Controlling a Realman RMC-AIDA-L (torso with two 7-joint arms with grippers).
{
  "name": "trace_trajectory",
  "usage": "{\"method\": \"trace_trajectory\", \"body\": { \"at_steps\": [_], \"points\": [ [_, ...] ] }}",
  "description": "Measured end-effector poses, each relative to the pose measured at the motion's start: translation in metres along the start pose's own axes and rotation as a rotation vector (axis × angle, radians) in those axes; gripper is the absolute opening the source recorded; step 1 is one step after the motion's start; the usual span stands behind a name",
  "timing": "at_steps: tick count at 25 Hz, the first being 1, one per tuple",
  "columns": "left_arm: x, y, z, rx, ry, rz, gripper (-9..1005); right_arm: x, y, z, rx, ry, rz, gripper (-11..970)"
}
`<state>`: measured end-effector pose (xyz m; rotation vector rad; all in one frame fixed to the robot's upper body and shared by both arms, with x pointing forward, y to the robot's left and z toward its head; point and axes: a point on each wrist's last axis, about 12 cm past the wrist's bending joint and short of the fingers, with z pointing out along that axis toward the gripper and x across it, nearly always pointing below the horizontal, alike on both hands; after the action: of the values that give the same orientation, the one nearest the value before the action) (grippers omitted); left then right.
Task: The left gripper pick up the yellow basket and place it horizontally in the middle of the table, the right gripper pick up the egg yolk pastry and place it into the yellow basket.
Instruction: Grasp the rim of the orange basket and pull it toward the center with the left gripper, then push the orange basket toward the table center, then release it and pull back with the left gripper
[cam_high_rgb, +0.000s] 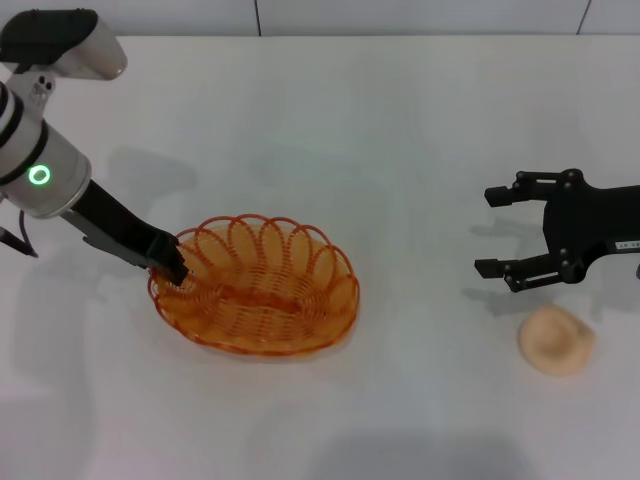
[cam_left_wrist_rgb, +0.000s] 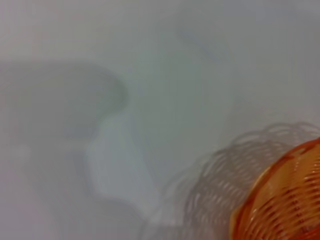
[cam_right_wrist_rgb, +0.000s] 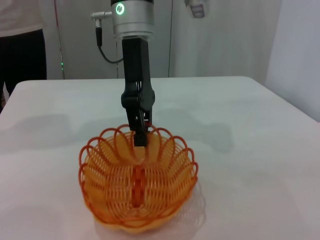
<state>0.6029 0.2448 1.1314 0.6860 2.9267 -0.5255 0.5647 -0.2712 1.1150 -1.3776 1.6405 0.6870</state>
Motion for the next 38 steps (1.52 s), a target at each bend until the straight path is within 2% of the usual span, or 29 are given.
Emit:
{"method": "trace_trajectory", "body": {
  "at_steps": [3, 7, 15, 20, 23, 29, 32, 38],
  "points": [
    [0.0, 0.0, 0.0, 0.0, 0.0, 0.0, 331, 0.0, 0.001, 0.0, 0.0, -0.005, 0.002, 869],
    [0.0, 0.0, 0.0, 0.0, 0.0, 0.0, 132, 0.0, 0.001, -0.001, 0.0, -0.005, 0.003, 869],
    [-0.002, -0.002, -0.007, 0.031, -0.033, -0.009, 94, 0.001, 0.001, -0.002, 0.003, -0.006, 0.001, 869],
    [-0.01, -0.009, -0.018, 0.105, -0.069, -0.063, 90, -0.001, 0.001, -0.002, 0.002, -0.015, -0.03, 869],
    [-0.015, -0.015, -0.02, 0.113, -0.065, -0.112, 88, -0.001, 0.002, -0.003, 0.0, -0.021, -0.05, 869],
    [-0.026, -0.035, -0.01, 0.146, -0.049, -0.198, 84, -0.003, 0.003, -0.003, -0.013, -0.03, -0.088, 868],
    [-0.031, -0.041, -0.003, 0.148, -0.074, -0.239, 84, -0.005, 0.004, -0.003, -0.017, -0.042, -0.108, 868],
    [-0.035, -0.041, 0.01, 0.153, -0.096, -0.278, 84, -0.006, 0.003, -0.006, -0.012, -0.04, -0.122, 869]
  ]
}}
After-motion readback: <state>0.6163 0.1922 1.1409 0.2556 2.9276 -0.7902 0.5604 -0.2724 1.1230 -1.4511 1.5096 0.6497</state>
